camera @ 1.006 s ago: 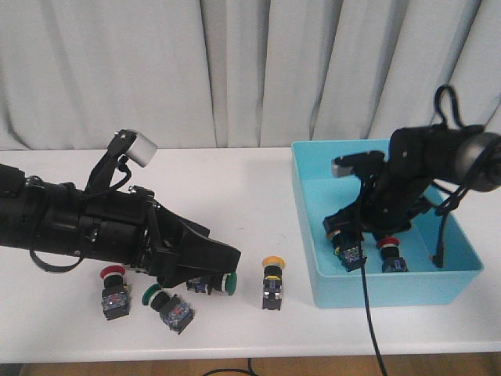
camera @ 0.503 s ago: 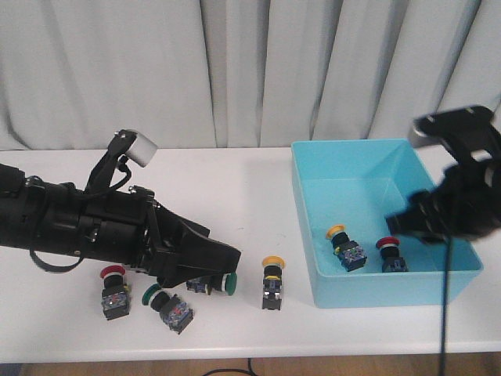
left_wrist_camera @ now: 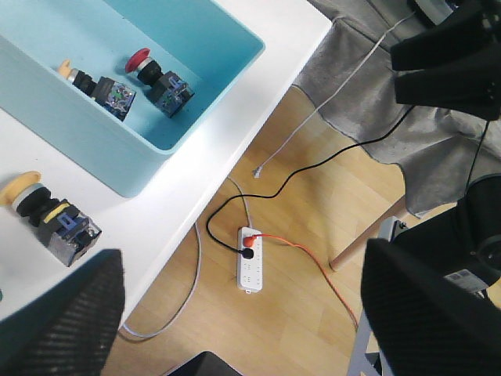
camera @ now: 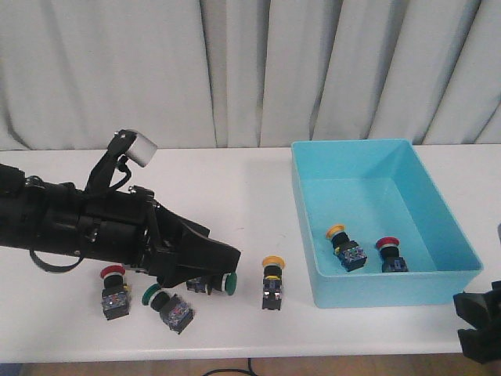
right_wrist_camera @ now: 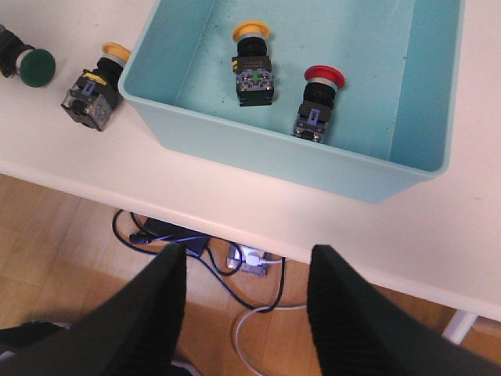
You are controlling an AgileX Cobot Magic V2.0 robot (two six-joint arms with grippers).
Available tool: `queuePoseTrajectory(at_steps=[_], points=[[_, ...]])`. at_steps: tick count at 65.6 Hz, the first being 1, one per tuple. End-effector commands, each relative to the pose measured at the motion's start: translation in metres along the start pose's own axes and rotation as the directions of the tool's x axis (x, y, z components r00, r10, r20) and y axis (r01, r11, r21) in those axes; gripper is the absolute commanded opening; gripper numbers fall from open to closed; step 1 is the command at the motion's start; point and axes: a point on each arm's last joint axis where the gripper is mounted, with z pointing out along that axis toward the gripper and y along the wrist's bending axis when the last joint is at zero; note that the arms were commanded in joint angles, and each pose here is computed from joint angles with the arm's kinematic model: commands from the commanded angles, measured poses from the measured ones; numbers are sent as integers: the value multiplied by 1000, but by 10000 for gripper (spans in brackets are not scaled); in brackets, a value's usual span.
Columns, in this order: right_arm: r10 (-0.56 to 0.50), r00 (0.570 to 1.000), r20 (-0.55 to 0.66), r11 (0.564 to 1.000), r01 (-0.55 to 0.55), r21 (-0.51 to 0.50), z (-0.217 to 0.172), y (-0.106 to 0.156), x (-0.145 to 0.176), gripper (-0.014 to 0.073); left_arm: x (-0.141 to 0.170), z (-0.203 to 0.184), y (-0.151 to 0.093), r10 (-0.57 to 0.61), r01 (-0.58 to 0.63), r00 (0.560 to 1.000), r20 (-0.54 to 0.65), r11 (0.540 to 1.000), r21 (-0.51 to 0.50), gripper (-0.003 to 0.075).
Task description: Pick red and yellow buttons and place in box
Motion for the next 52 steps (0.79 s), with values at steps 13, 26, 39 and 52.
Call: queuePoseTrajectory(at_steps=[13,26,39,52], points=[[-18,986,167,999,13,32,-12,-1,6,346,-13,-7,-12,8,-11,998,65,999,39,575],[-18,984,178,999,12,34,-11,-1,6,262,-13,-7,-12,9,-11,998,65,999,36,411],[-18,983,180,999,12,34,-11,-1,6,108,-13,-7,-12,9,-11,998,65,999,35,183],[-18,983,180,999,12,34,-11,-1,6,-11,-13,-7,-12,9,-11,998,65,999,35,20]])
